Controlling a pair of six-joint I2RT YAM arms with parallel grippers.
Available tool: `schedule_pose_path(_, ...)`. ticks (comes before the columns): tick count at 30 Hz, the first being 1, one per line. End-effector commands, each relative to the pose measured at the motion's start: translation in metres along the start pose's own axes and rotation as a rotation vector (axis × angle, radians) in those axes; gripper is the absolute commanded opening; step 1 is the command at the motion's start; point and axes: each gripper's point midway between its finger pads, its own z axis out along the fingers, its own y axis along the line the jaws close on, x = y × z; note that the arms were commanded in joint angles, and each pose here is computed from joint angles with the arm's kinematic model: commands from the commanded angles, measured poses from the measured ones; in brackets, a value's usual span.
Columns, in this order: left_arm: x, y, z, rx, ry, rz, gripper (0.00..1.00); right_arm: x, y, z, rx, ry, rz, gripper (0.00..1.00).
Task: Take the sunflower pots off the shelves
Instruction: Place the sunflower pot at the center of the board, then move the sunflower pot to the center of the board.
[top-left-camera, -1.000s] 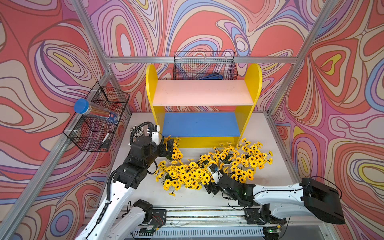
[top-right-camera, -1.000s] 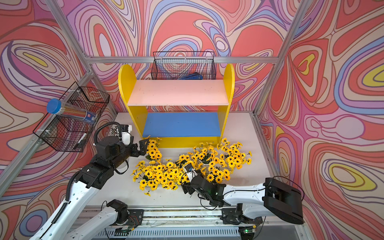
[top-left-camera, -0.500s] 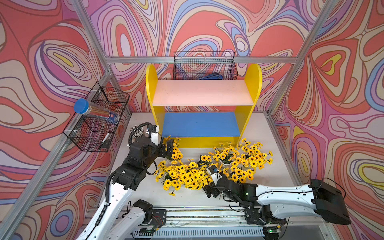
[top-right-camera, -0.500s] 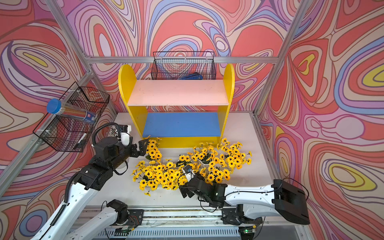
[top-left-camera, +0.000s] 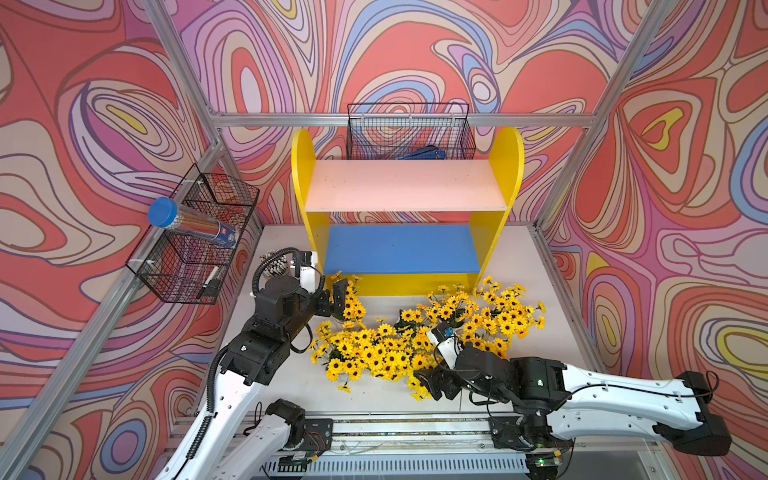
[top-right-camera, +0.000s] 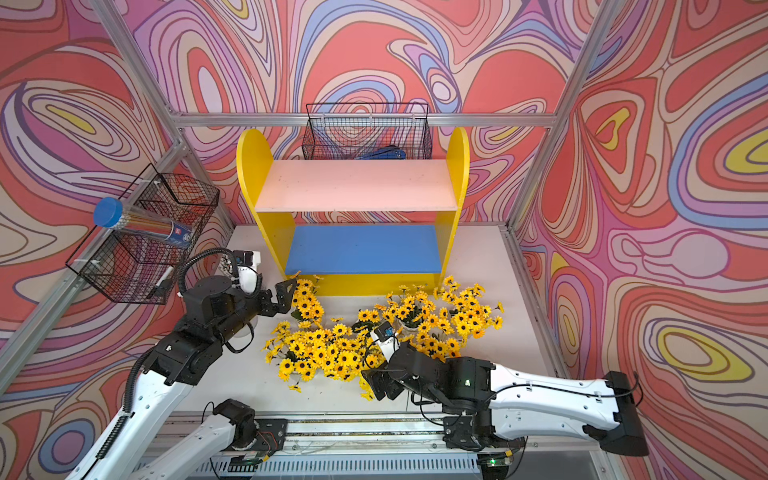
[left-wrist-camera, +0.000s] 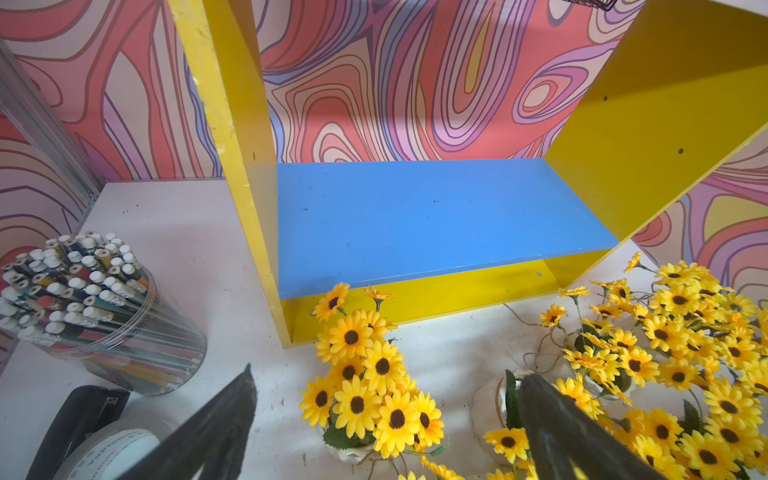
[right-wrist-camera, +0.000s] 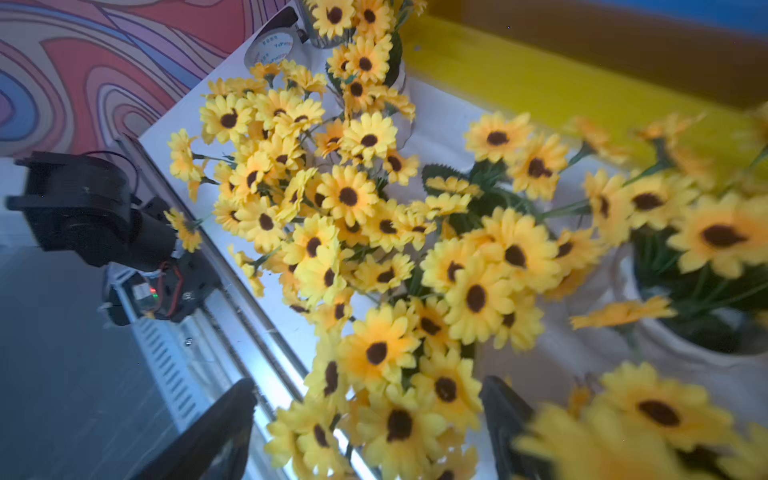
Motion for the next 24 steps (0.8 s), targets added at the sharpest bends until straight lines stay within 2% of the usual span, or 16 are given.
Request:
schedule_pose_path(1, -0.003, 0.001, -0.003, 0.003, -0.022, 0.001, 1.00, 0.040, 0.016, -0.007, -0.084, 0.150, -0.013, 0.59)
schedule_pose_path(4, -0.003, 0.001, -0.003, 0.000, -0.023, 0.004, 1.00, 0.065, 0.031, -0.010, -0.156, 0.176, -0.014, 0.33)
schedule_pose_path(5, -0.003, 0.001, -0.002, 0.003, -0.021, 0.005, 1.00, 0.069, 0.034, -0.012, -0.171, 0.175, -0.010, 0.20)
schedule_pose_path(6, -0.003, 0.000, -0.001, 0.003, -0.017, 0.005, 1.00, 0.075, 0.032, -0.011, -0.164, 0.181, -0.006, 0.12)
schedule_pose_path(9, -0.001, -0.001, 0.003, 0.009, -0.006, 0.005, 0.99, 0.092, 0.024, 0.006, -0.102, 0.228, -0.032, 0.02)
schedule_pose_path(14, -0.004, 0.002, 0.000, -0.007, -0.023, -0.004, 0.99, 0.100, 0.033, 0.055, -0.061, 0.204, -0.004, 0.00)
schedule_pose_path(18, -0.004, 0.003, -0.003, -0.012, -0.029, 0.000, 0.99, 0.117, 0.003, 0.073, 0.076, 0.173, 0.080, 0.00)
schedule_pose_path(21, -0.005, 0.003, -0.002, -0.013, -0.031, 0.002, 0.99, 0.108, -0.015, 0.077, 0.149, 0.109, 0.127, 0.00)
schedule_pose_path(24, -0.005, 0.001, -0.001, -0.002, -0.030, 0.001, 0.99, 0.096, -0.017, 0.089, 0.109, 0.088, 0.168, 0.00)
